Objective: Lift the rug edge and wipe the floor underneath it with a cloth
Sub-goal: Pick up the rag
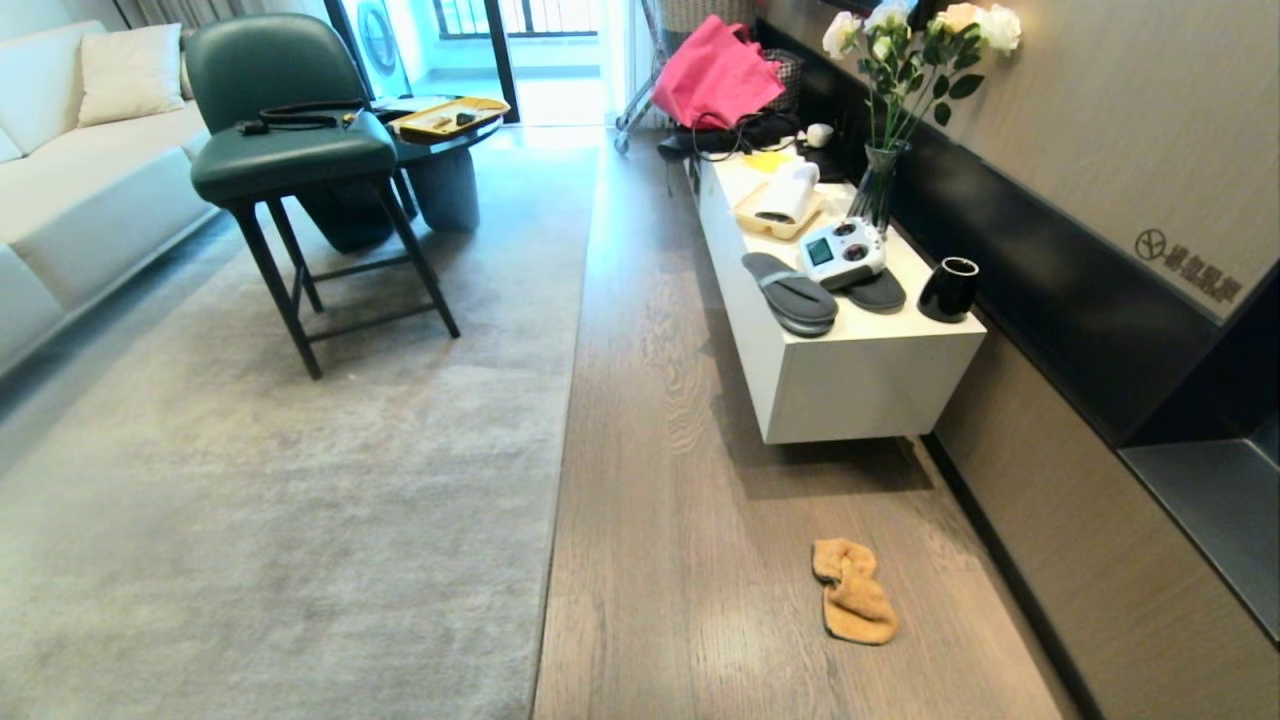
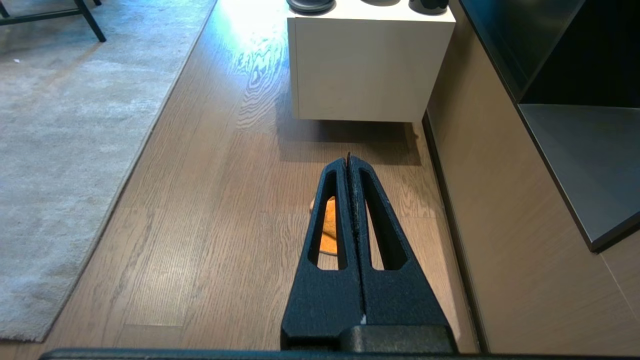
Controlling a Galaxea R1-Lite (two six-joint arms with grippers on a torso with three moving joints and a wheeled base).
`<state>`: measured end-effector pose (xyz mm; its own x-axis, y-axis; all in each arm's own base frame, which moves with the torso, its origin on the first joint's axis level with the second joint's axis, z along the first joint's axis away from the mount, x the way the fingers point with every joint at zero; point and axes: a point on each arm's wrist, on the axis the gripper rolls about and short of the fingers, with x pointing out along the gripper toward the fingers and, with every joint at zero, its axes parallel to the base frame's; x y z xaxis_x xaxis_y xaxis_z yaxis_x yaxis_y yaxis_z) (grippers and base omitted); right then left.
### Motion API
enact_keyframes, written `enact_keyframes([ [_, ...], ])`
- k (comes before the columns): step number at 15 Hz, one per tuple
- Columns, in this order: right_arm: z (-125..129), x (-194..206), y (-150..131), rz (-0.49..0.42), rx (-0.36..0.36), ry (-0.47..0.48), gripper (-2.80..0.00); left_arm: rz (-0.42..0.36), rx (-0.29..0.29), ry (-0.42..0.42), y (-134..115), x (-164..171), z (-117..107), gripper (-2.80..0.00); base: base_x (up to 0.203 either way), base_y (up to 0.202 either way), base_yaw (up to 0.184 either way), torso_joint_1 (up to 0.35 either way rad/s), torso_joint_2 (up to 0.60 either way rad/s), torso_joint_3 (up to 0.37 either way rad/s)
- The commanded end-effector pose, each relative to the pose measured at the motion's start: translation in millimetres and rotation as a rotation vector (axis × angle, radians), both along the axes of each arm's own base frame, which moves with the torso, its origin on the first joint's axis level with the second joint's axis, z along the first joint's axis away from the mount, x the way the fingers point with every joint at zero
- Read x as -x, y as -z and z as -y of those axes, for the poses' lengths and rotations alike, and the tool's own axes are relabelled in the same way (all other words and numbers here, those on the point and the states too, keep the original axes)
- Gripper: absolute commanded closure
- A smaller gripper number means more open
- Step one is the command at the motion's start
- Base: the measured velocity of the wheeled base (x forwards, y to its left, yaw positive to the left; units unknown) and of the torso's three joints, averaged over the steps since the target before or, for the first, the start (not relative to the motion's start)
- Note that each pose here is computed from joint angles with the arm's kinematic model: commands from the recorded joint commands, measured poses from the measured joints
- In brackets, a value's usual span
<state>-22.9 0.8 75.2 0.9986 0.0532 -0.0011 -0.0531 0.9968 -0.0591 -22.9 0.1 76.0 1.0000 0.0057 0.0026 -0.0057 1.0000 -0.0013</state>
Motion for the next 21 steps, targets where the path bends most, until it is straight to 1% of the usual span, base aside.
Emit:
enact_keyframes([
  [1, 0.0, -0.1, 0.0, -0.002, 0.001, 0.000, 0.00, -0.002, 0.000, 0.000, 0.5, -0.1, 0.0, 0.00, 0.000, 0.000, 0.000, 0.000, 0.00, 0.000],
  [17, 0.0, -0.1, 0.0, -0.002, 0.001, -0.001, 0.00, 0.000, 0.000, 0.000, 0.0, 0.0, 0.0, 0.00, 0.000, 0.000, 0.000, 0.000, 0.00, 0.000],
  [21, 0.0, -0.1, 0.0, -0.002, 0.001, -0.001, 0.00, -0.001, 0.000, 0.000, 0.1, 0.0, 0.0, 0.00, 0.000, 0.000, 0.000, 0.033, 0.08, 0.091],
])
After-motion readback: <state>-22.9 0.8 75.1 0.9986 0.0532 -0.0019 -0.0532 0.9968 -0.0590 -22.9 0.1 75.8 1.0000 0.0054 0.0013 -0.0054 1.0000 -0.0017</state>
